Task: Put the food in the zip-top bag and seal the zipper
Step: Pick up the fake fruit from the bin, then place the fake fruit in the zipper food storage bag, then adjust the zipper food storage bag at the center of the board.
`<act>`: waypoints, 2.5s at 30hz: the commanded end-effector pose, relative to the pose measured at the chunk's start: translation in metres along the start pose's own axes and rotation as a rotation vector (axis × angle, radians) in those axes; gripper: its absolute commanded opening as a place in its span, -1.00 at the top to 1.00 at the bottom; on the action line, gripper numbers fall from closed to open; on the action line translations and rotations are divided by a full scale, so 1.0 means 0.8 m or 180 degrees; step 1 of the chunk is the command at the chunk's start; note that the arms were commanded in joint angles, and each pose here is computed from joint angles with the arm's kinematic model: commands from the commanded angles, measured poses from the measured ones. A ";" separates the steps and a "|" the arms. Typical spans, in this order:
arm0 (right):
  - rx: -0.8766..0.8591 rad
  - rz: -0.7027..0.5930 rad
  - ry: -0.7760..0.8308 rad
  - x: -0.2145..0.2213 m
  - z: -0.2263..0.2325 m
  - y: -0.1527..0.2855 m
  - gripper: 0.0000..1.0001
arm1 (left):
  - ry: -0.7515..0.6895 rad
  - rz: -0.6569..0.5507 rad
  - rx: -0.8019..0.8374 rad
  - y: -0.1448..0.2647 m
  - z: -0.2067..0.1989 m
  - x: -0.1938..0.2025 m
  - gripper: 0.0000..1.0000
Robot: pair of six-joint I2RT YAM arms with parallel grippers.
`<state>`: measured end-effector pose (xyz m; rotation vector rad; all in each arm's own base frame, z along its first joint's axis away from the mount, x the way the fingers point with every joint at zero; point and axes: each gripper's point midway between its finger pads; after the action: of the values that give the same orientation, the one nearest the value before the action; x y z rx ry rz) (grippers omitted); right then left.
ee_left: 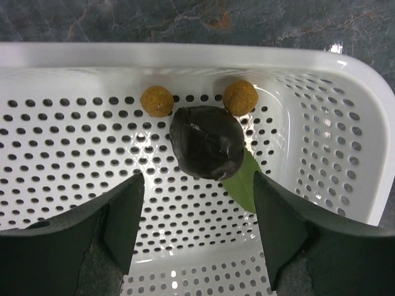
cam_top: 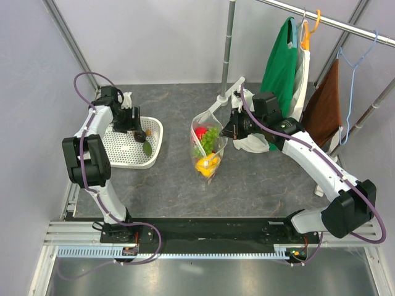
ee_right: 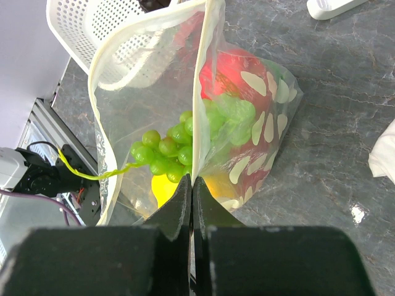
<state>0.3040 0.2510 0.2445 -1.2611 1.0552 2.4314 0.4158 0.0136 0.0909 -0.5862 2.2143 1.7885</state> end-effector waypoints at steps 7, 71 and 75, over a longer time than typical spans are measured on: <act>-0.0059 -0.0156 0.0113 -0.025 0.009 0.004 1.00 | -0.0067 -0.0041 0.0199 -0.035 -0.024 -0.007 -0.63; -0.0180 -0.0212 0.0235 -0.029 0.020 0.013 1.00 | -0.1747 -0.0551 0.1713 0.259 -0.340 0.059 -0.73; -0.0275 -0.0218 0.0207 -0.030 0.028 0.012 1.00 | -0.1693 -0.0533 0.1571 0.241 -0.352 0.057 -0.73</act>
<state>0.3017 0.2532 0.2443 -1.3012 1.0394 2.4472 0.2954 -0.2310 0.3240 -0.1096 2.0088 0.9646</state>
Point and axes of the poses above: each gripper's point midway between its finger pads, its own y axis back along the fingers, its own z axis along the line the jaws close on, x = y × z, and after that the axes turned 10 degrees about y, right-handed
